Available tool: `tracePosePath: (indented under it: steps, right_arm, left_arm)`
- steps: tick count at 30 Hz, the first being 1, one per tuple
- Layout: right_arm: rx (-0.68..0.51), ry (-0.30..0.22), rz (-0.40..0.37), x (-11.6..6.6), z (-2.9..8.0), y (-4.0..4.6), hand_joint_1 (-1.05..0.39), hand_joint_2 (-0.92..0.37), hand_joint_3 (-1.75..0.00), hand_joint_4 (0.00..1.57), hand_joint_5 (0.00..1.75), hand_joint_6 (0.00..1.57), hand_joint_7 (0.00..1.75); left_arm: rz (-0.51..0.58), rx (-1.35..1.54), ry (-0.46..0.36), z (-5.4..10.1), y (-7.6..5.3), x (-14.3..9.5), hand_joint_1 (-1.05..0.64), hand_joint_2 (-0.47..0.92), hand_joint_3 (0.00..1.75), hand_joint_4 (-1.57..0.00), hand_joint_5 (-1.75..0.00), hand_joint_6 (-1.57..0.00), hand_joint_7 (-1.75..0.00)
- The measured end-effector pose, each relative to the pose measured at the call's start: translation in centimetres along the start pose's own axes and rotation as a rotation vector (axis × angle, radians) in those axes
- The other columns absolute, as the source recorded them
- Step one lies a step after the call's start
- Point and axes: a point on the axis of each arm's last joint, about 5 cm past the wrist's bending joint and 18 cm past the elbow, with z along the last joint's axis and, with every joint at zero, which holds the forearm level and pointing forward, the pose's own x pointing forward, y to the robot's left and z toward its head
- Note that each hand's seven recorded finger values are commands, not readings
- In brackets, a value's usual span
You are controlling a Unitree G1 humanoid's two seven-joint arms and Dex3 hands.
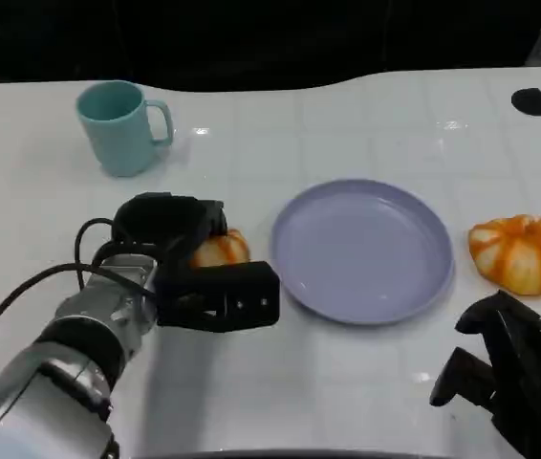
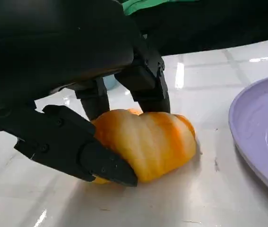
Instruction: Grasp the bread from the table and place it into the plate.
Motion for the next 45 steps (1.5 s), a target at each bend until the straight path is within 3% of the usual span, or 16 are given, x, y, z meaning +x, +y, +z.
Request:
tracePosePath:
  steps: [1,3,4,6,10,18,24,25,27,30,43,44,45]
  right_arm:
    - [0.001,0.001,-0.001,0.0,0.0,-0.02,-0.53,-0.92,-0.26,0.62,1.75,0.46,1.66]
    - [0.001,0.001,-0.001,0.0,0.0,-0.04,-0.53,-0.92,-0.26,0.62,1.75,0.46,1.66]
    - [0.001,0.001,-0.002,0.0,0.0,-0.05,-0.53,-0.92,-0.26,0.62,1.75,0.46,1.66]
    - [0.001,0.0,-0.003,0.0,0.0,-0.07,-0.53,-0.92,-0.28,0.62,1.75,0.45,1.68]
    - [-0.001,0.001,-0.003,0.0,0.0,-0.1,-0.51,-0.92,-0.3,0.62,1.75,0.44,1.68]
    - [-0.002,0.002,-0.005,0.0,0.0,-0.12,-0.51,-0.92,-0.31,0.62,1.75,0.44,1.69]
    - [-0.003,0.005,-0.004,-0.1,-0.1,-0.1,-0.51,-0.92,-0.29,0.62,1.75,0.46,1.67]
    - [-0.003,0.005,-0.004,-0.1,-0.1,-0.1,-0.51,-0.92,-0.29,0.62,1.75,0.46,1.67]
    - [-0.002,0.005,-0.005,-0.1,-0.1,-0.11,-0.51,-0.92,-0.28,0.61,1.75,0.46,1.67]
    - [0.001,0.005,-0.005,-0.1,-0.1,-0.08,-0.51,-0.92,-0.28,0.62,1.75,0.47,1.66]
    - [0.004,0.011,-0.003,0.0,-0.3,0.23,-0.5,-0.92,-0.31,0.63,1.75,0.47,1.66]
    - [0.004,0.011,-0.003,0.0,-0.3,0.23,-0.51,-0.92,-0.31,0.63,1.75,0.47,1.67]
    - [0.004,0.011,-0.004,0.0,-0.3,0.23,-0.51,-0.92,-0.31,0.63,1.75,0.47,1.67]
  left_arm:
    - [0.008,-0.007,0.003,0.0,0.0,0.0,-0.21,0.92,0.31,-0.77,-1.75,-0.58,-1.45]
    - [0.017,-0.017,0.008,0.0,0.1,0.0,-0.19,0.92,0.3,-0.77,-1.75,-0.68,-1.1]
    - [0.018,-0.02,0.009,0.0,0.1,0.0,-0.19,0.91,0.28,-0.77,-1.75,-0.71,-1.03]
    - [0.028,-0.027,0.011,0.0,0.1,0.0,-0.17,0.92,0.24,-0.8,-1.75,-0.62,-1.4]
    - [0.078,-0.069,0.005,0.5,0.4,0.2,-0.13,0.91,0.24,-0.83,-1.75,-0.56,-1.71]
    - [0.14,-0.115,-0.048,1.7,1.7,0.9,-0.15,0.87,0.25,-0.87,-1.75,-0.57,-1.75]
    - [0.205,-0.169,-0.201,4.8,3.3,1.7,-0.16,0.83,0.27,-0.88,-1.75,-0.59,-1.75]
    - [0.22,-0.171,-0.219,5.2,3.6,1.8,-0.16,0.82,0.28,-0.89,-1.75,-0.59,-1.75]
    - [0.235,-0.17,-0.248,5.9,3.9,2.0,-0.18,0.68,0.56,-0.92,-1.75,-0.62,-1.75]
    - [0.238,-0.155,-0.288,6.9,4.1,2.1,-0.19,0.59,0.72,-0.95,-1.75,-0.66,-1.75]
    - [0.243,-0.131,-0.399,9.4,4.7,2.2,-0.2,0.55,0.77,-0.95,-1.75,-0.68,-1.68]
    - [0.243,-0.13,-0.4,9.4,4.7,2.2,-0.23,0.62,0.67,-0.94,-1.75,-0.74,-1.2]
    - [0.235,-0.129,-0.404,9.7,4.7,2.2,-0.24,0.69,0.57,-0.91,-1.75,-0.8,-0.9]
